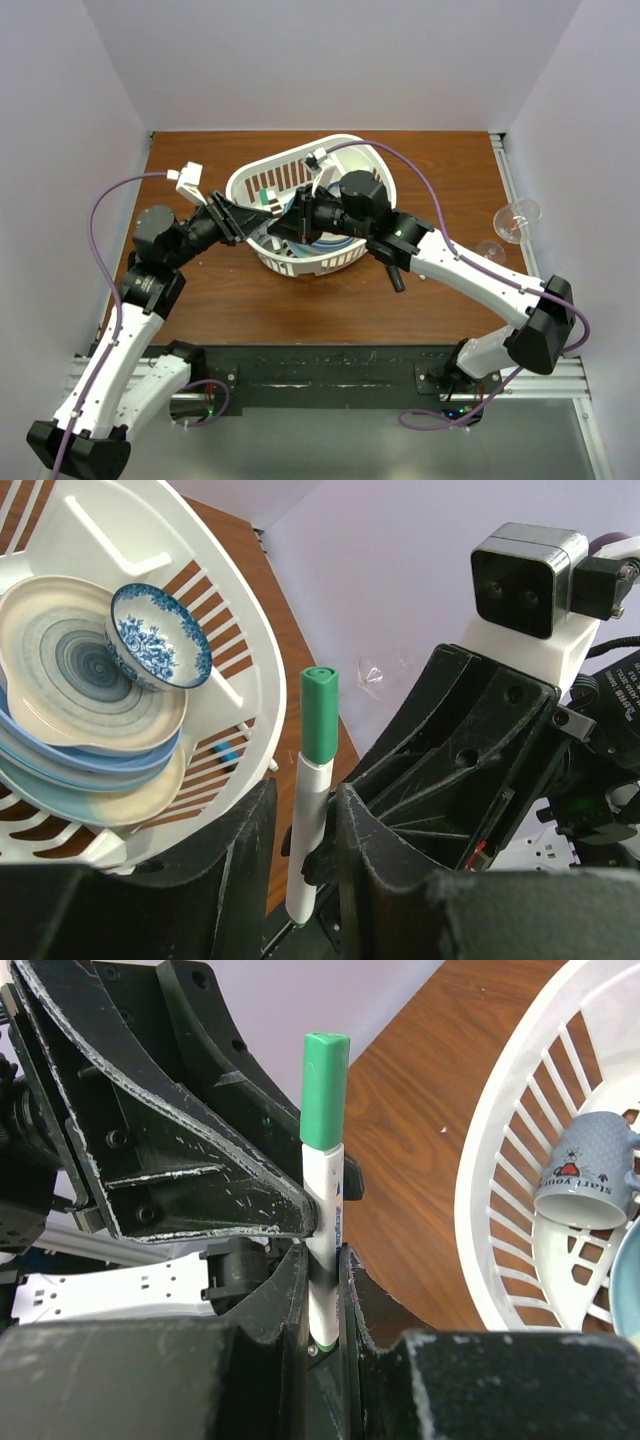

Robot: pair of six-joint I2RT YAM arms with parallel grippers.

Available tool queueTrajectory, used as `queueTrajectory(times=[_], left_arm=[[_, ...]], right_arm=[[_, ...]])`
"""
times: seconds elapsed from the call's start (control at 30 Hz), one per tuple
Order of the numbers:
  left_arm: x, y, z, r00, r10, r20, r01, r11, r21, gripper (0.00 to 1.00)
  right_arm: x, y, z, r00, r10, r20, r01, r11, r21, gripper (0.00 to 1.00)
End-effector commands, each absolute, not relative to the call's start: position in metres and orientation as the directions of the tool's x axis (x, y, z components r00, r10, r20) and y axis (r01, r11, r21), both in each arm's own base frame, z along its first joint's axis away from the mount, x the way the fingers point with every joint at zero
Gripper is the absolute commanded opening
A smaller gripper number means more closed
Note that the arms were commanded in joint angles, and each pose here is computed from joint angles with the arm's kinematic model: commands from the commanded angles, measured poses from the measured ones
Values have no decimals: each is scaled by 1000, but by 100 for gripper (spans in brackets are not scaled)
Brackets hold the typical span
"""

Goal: Insert the pens into the pen caps

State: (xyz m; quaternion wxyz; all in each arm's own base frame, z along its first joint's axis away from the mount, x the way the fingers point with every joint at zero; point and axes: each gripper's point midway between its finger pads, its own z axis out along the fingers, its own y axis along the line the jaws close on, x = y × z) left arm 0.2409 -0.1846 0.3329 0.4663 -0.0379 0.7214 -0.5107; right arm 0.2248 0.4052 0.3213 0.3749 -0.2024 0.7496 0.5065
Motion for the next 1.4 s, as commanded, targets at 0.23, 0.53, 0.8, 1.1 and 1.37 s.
queueTrajectory(times=[0.23,0.53,0.8,1.1,1.37], left_arm=[[234,-194,351,-559,-511,-653,500,420,-757,3],[227,-191,363,-528,-529,-664,527,409,-745,0],[224,-189,369,-513,-535,-671,541,405,-737,0],[219,-192,368,-518,-506,-690,567,401,-720,19],[217,-188,377,-473,-514,-716,590,420,-690,69]], right_arm=[[211,410,348,-594,78,-801,-743,327,583,0],[199,410,345,-617,47,-785,-746,282,603,25],[189,409,339,-646,36,-763,-734,246,633,33],[193,408,342,-645,82,-760,-726,246,642,0],[187,403,350,-627,80,-775,-744,234,626,0]])
